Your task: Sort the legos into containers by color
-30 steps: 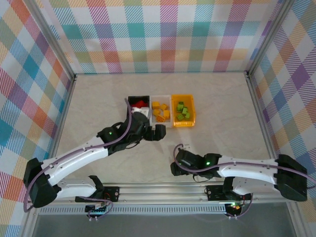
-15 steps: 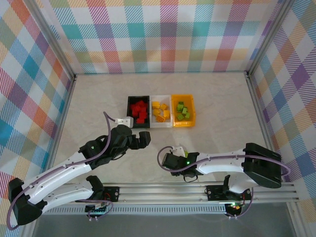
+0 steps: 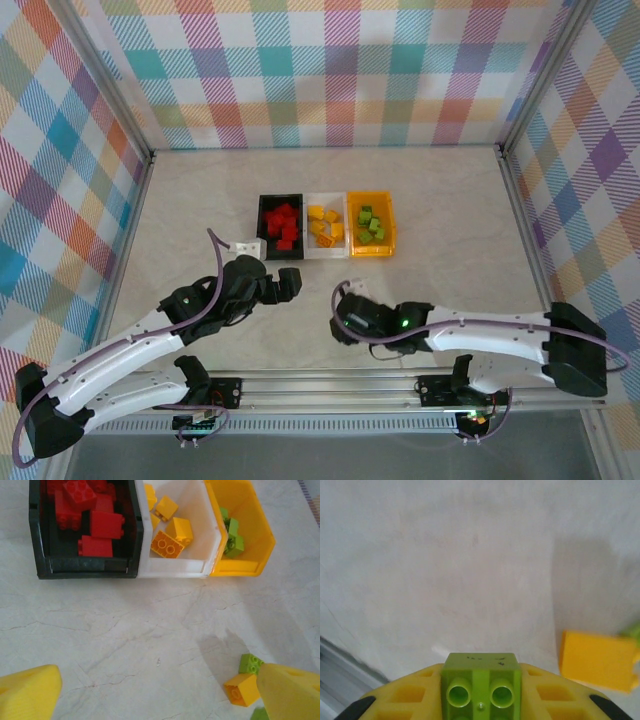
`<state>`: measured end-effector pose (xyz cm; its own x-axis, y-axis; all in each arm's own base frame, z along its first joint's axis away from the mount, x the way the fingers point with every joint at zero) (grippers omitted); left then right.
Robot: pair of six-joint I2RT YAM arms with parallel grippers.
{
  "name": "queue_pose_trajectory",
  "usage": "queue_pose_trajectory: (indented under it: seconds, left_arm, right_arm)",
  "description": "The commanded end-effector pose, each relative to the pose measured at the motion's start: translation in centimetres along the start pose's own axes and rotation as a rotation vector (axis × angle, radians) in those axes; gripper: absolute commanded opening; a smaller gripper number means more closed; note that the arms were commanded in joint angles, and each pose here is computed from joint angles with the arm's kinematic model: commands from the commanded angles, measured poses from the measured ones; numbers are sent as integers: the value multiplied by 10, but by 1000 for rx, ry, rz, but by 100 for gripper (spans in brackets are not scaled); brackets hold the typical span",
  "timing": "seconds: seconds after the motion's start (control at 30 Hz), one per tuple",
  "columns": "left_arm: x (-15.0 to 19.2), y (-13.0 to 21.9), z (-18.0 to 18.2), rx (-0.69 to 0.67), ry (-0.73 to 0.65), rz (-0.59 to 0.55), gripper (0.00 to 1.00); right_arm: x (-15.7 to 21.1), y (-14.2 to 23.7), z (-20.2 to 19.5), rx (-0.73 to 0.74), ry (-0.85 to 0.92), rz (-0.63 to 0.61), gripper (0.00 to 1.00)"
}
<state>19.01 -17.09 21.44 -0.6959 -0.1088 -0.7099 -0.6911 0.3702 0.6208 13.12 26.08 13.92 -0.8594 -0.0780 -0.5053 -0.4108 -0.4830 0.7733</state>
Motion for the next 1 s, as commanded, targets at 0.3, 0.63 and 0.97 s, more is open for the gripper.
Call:
queue_pose_trajectory:
  seconds: [0.3,0.63,0.97]
  left_arm:
    - [19,-19,-5,35,-22,72,100]
    - [33,-35,-19,96,-54,165,100]
    - [60,-61,-62,185,-198,279,100]
  right_arm:
    - [-178,-20,-82,120,-202,-138,29]
    - [-228,-82,-114,211,-282,-69,43]
    - [-225,-38,-102,149,-282,-148,72]
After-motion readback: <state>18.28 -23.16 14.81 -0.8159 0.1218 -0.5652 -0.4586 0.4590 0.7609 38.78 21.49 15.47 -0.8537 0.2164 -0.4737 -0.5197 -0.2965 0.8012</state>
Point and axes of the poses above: each hand's point on the last joint's axis, 136 mm out from that joint toward the fingers, its own y axis back along the fingers, its own z axis along the line the jaws close on, x = y × z, the point moved 4 cm from there along y, back along the fingers, and after that the axes turned 4 degrees about -y, right-handed, at the moved point
